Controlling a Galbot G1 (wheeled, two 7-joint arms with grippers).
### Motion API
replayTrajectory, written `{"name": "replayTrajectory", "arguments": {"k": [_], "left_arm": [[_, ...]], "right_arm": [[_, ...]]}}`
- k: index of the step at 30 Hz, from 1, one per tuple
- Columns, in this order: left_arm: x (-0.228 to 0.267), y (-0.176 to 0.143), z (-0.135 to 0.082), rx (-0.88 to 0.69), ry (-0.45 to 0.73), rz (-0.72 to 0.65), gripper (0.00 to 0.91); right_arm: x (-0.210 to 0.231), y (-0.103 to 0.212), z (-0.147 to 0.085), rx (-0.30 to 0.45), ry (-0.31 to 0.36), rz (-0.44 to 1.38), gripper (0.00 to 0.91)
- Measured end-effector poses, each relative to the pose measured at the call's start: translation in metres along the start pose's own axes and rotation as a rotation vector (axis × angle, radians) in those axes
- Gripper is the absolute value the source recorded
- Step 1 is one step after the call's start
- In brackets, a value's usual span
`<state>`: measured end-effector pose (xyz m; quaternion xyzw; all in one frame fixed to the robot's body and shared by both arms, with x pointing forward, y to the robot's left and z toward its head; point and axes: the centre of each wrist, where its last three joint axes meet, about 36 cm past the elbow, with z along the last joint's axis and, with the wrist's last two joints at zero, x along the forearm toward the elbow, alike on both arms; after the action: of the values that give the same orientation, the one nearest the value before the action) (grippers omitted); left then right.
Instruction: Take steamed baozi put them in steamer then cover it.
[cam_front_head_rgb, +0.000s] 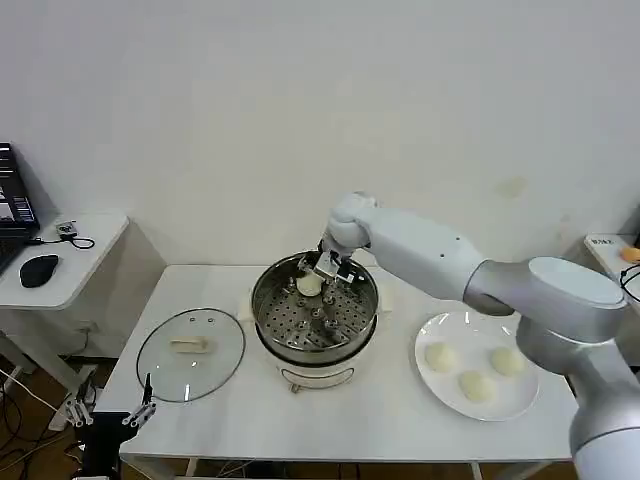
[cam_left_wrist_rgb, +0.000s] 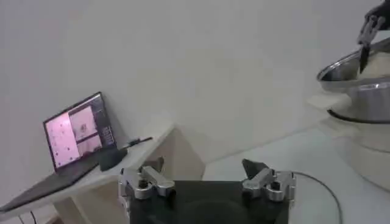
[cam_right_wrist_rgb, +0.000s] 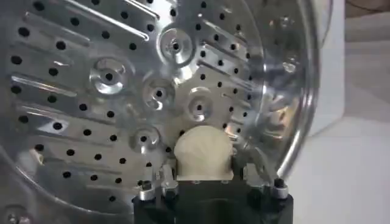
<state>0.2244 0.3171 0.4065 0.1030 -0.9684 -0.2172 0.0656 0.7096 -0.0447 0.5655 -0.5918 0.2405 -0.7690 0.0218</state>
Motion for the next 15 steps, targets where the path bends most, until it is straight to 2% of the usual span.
{"name": "replayTrajectory", "arguments": {"k": [8, 15], "left_arm": [[-0.001, 0.0, -0.003, 0.001, -0.01, 0.0, 0.907], [-0.003, 0.002, -0.005, 0.003, -0.019, 0.005, 0.907]], "right_arm": [[0.012, -0.004, 0.003, 0.002, 0.0, 0.015, 0.907], [0.057, -0.011, 0.004, -0.071, 0.004, 0.051, 0.907]]}}
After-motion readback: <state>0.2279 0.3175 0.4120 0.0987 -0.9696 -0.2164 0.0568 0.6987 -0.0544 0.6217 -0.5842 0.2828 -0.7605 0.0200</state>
